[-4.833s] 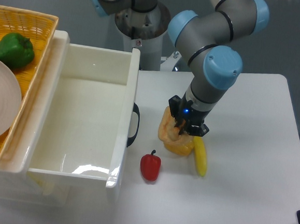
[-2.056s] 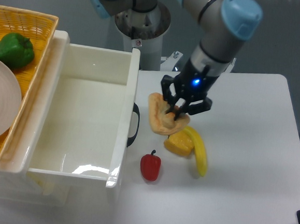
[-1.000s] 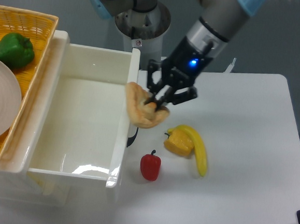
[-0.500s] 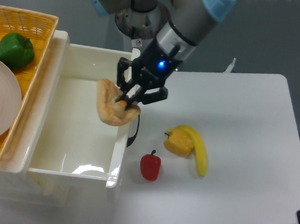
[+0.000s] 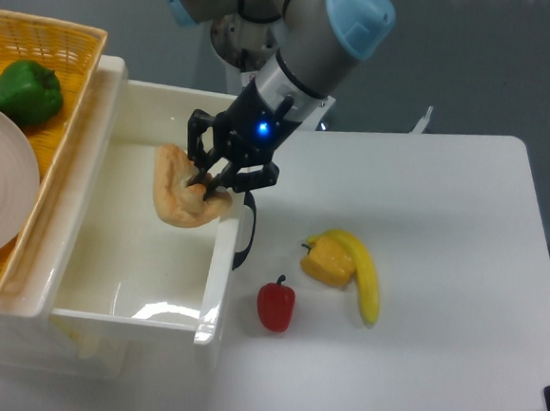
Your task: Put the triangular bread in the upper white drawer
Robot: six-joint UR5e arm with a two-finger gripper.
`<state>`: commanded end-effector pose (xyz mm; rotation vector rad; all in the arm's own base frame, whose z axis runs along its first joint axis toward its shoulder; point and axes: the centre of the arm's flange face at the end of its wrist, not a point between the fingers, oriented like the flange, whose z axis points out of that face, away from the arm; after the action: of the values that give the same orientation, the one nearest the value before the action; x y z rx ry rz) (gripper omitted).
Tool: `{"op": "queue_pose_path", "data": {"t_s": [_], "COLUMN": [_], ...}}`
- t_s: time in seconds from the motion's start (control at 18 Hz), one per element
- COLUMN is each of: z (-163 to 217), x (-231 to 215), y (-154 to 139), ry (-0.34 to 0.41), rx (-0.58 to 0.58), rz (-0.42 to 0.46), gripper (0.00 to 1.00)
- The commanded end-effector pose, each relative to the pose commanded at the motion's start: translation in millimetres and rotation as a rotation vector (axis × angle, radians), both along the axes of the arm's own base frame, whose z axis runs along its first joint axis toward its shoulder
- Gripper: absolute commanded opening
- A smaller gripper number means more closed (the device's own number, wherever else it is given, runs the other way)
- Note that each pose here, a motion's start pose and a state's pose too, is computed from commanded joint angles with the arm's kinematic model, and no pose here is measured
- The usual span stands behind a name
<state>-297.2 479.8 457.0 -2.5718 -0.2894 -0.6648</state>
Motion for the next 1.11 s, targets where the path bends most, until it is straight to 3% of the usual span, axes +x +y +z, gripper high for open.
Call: {"op": "queue_pose_path", "data": {"t_s": [0.39,0.61,0.67,0.72,0.78,0.83,0.89,1.11], "z": [-9,-14,-15,-17,-16,-17,-16,-17], "x": [17,19,19,19,19,19,19,19], "y": [10,13,13,12,13,12,13,12], "ry": [-0.011,-0.004,0.001,0.003,0.008,0.009,0.011,0.011], "rx": [-0.013,-0.023,-0.026,-0.027,-0.022,-0.022,-0.018,-0.019], "rz": [-0.035,-0.048,-0.055,-0.056,-0.061,-0.063,-0.067,-0.068], "gripper": [0.27,0.38,0.45,0.67,0.8,0.85,0.98,1.0]}}
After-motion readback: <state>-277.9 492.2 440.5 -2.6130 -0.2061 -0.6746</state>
